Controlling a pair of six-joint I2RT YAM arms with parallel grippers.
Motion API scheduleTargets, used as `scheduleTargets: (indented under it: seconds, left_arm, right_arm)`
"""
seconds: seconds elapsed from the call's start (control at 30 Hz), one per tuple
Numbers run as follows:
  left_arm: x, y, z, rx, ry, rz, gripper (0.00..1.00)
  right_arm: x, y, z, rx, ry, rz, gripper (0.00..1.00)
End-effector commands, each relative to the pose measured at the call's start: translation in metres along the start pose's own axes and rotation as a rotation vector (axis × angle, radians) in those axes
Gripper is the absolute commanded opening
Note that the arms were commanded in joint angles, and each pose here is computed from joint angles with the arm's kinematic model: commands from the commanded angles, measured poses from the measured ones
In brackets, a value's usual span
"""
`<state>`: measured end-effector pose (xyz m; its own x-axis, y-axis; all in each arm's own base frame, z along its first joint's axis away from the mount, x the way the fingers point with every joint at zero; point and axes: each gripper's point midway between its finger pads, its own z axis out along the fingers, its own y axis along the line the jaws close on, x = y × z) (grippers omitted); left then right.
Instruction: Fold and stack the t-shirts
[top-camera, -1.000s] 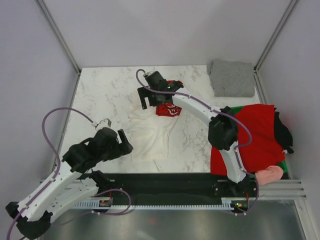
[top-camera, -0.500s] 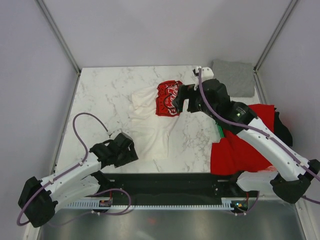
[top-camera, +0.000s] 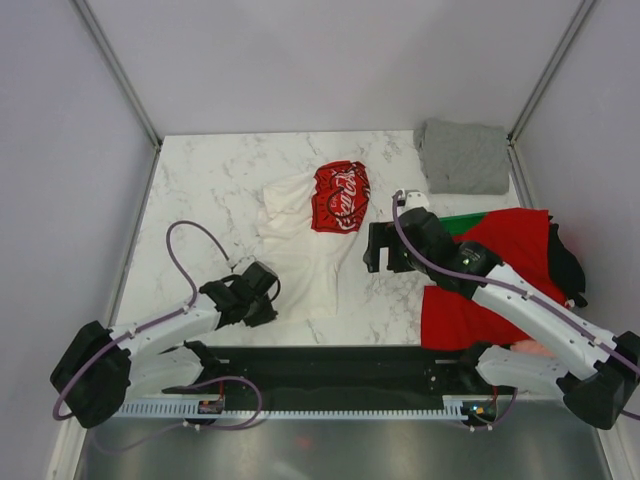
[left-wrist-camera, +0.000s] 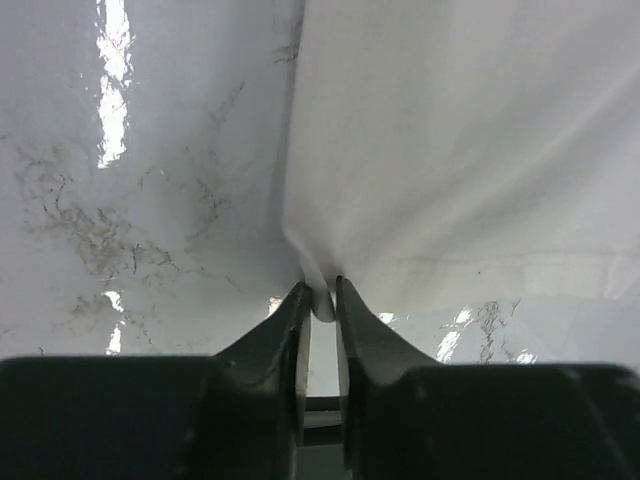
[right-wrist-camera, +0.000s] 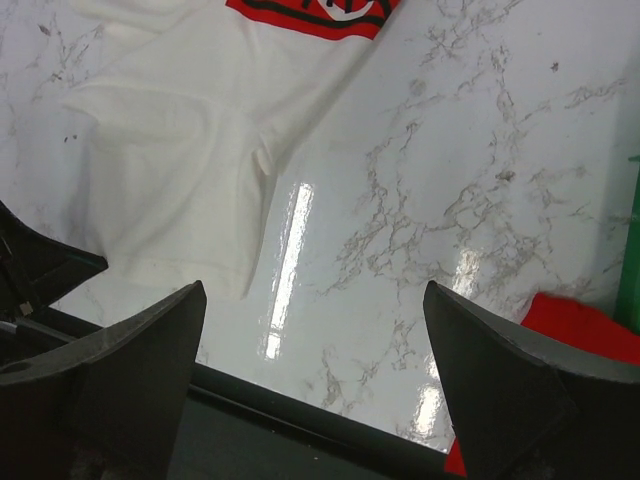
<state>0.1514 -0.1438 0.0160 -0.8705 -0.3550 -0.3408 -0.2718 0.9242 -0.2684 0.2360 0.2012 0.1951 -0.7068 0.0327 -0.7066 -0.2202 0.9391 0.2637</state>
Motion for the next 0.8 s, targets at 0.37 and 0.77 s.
scheduleTargets:
  seconds: [0.37, 0.77]
  left_arm:
    - [-0.175, -0.202, -0.170, 0.383, -0.393, 0.161, 0.02]
    - [-0.267, -0.316, -0.316, 0.665, -0.651, 0.248, 0.02]
  right_arm:
    - [0.066, -0.004, 0.018, -0.047, 0.085, 0.117, 0.98]
    - [0.054, 0.076, 0.021, -0.207, -0.012, 0.031, 0.98]
